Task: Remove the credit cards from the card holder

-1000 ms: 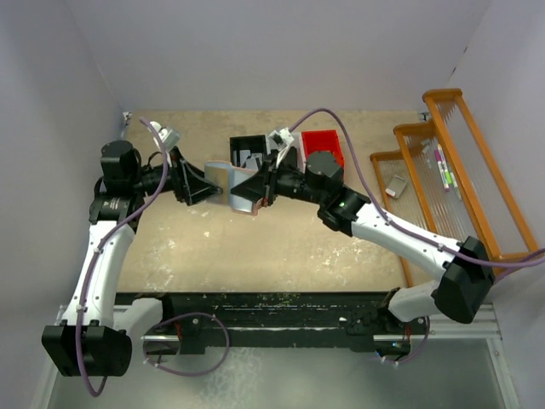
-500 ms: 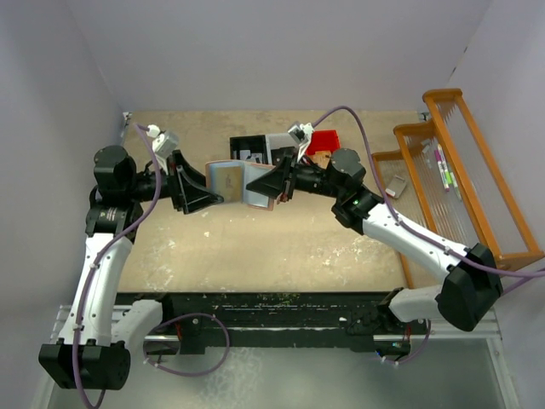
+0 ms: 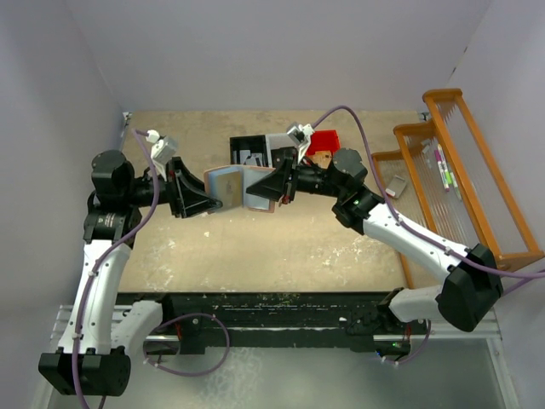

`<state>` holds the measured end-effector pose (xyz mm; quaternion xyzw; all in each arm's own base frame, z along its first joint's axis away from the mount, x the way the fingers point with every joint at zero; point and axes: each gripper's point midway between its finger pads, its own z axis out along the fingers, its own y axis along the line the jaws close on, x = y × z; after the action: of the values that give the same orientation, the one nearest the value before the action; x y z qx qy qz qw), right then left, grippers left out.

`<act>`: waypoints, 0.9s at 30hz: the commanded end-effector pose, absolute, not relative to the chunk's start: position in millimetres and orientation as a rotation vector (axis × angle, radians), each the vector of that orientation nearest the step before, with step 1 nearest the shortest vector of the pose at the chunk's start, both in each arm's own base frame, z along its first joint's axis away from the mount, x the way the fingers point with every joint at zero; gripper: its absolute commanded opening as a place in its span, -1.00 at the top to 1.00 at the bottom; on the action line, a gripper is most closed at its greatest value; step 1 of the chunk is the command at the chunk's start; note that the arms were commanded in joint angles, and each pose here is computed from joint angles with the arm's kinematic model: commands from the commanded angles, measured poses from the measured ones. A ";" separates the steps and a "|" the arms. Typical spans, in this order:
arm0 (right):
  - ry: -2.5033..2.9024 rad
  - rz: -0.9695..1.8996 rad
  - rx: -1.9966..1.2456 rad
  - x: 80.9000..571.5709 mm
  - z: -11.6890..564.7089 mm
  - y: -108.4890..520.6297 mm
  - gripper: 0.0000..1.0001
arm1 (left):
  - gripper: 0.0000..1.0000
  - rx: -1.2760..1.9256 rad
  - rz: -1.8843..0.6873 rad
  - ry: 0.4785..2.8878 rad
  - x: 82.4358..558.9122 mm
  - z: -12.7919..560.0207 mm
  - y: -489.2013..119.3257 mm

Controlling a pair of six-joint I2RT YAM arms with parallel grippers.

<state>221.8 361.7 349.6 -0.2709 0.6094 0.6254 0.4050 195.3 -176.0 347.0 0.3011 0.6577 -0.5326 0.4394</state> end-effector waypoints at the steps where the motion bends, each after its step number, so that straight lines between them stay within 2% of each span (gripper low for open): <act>1: 1.398 1.581 -0.706 215.4 383.4 354.5 1.00 | 0.16 0.836 -1.351 1.577 175.9 353.4 -178.6; 5: 1.404 1.582 -0.707 215.0 381.1 354.3 1.00 | 0.20 0.848 -1.366 1.576 172.3 352.9 -178.8; 17: 1.422 1.590 -0.715 212.6 372.3 354.1 1.00 | 0.48 0.862 -1.385 1.563 168.4 353.7 -179.3; 27: 1.431 1.592 -0.719 213.9 368.4 355.8 1.00 | 0.41 0.866 -1.413 1.564 163.3 356.0 -179.7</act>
<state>218.1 361.3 341.2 -0.2752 0.6120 0.6277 0.3945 176.2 -177.9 346.6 0.3183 0.6450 -0.5541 0.4191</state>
